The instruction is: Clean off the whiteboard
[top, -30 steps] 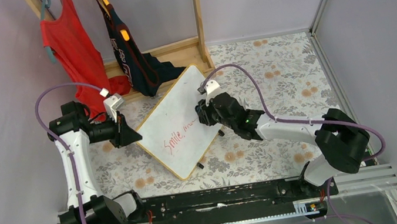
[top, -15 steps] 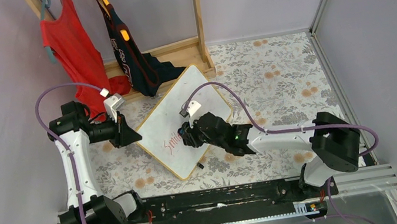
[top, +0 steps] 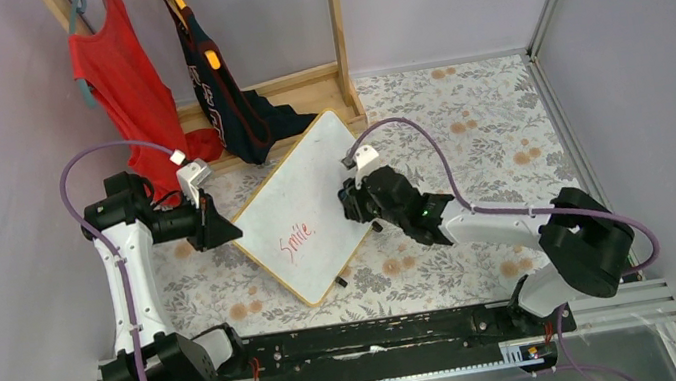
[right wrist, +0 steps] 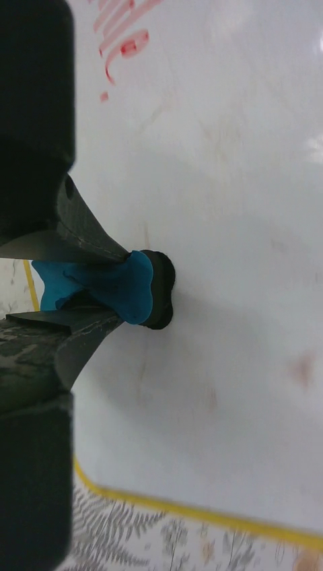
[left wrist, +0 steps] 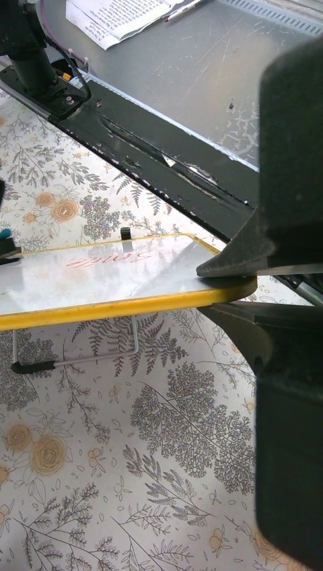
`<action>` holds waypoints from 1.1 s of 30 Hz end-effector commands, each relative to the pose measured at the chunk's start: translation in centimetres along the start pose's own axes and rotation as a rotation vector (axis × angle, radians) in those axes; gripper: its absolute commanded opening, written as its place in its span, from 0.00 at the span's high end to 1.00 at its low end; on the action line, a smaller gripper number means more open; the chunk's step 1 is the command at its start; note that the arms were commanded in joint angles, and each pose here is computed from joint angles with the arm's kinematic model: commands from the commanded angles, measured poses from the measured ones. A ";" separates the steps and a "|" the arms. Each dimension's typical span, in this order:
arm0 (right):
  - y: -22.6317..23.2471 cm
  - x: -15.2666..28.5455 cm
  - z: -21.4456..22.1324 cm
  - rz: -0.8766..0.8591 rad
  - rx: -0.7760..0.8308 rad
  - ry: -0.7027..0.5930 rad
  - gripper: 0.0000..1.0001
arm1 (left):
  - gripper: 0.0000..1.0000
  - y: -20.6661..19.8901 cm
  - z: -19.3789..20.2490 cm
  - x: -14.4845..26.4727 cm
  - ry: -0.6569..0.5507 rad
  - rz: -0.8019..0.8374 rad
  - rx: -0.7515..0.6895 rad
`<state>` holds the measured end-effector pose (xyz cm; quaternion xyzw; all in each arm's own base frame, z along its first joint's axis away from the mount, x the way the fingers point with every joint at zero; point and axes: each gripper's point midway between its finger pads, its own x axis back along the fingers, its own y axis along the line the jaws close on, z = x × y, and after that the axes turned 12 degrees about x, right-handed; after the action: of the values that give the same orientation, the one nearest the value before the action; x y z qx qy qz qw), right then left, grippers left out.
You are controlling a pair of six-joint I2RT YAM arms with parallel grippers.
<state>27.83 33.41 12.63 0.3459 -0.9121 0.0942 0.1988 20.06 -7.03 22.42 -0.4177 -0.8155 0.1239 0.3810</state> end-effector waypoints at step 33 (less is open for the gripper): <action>15.2 0.2 -5.7 -0.297 0.043 -0.116 1.00 | 1.00 -0.3 1.7 -0.5 0.065 0.009 -0.033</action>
<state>20.92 43.25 15.47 0.4447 -0.8737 0.1025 0.1687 19.97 -6.95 22.30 -0.4151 -0.8159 0.1217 0.3838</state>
